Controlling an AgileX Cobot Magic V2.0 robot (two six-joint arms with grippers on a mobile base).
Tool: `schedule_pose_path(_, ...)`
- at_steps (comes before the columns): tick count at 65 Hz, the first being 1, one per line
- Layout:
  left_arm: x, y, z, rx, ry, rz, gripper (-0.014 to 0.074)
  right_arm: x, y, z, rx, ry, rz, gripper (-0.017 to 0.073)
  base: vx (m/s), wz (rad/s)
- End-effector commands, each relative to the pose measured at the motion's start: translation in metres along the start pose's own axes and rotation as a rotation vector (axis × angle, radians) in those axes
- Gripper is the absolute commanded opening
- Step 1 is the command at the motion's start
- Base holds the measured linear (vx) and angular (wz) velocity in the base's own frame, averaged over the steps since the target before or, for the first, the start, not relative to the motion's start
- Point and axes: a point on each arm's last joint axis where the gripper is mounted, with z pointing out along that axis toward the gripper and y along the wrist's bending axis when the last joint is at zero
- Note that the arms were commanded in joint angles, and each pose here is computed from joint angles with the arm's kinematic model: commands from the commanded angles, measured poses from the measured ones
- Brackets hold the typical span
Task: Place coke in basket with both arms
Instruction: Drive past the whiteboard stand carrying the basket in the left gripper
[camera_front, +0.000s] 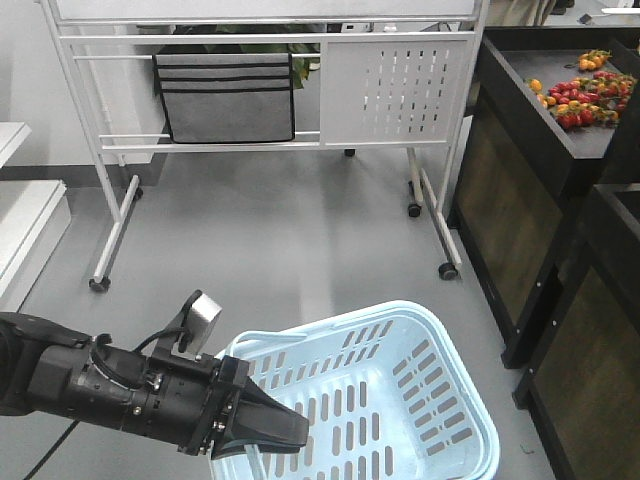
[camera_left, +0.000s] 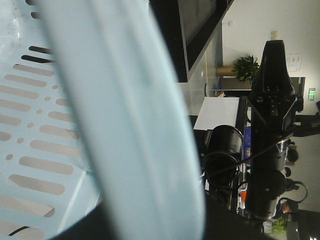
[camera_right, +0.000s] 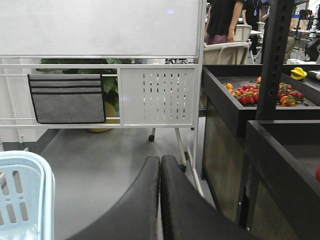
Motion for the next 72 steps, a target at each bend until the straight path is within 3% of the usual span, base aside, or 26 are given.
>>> schedule_pose_path(1,0.0019,-0.0254,-0.0049,0.133,0.001,0.045,-0.0006,-0.0049,-0.0006,-0.0008,0.009,-0.079,-0.008,-0.001,0.19,0.07)
schedule_pose_path(72,0.0019,-0.0254,-0.0049,0.133,0.001,0.045,-0.0006,-0.0049,-0.0006,-0.0008,0.009,-0.079,-0.008,-0.001,0.2,-0.01)
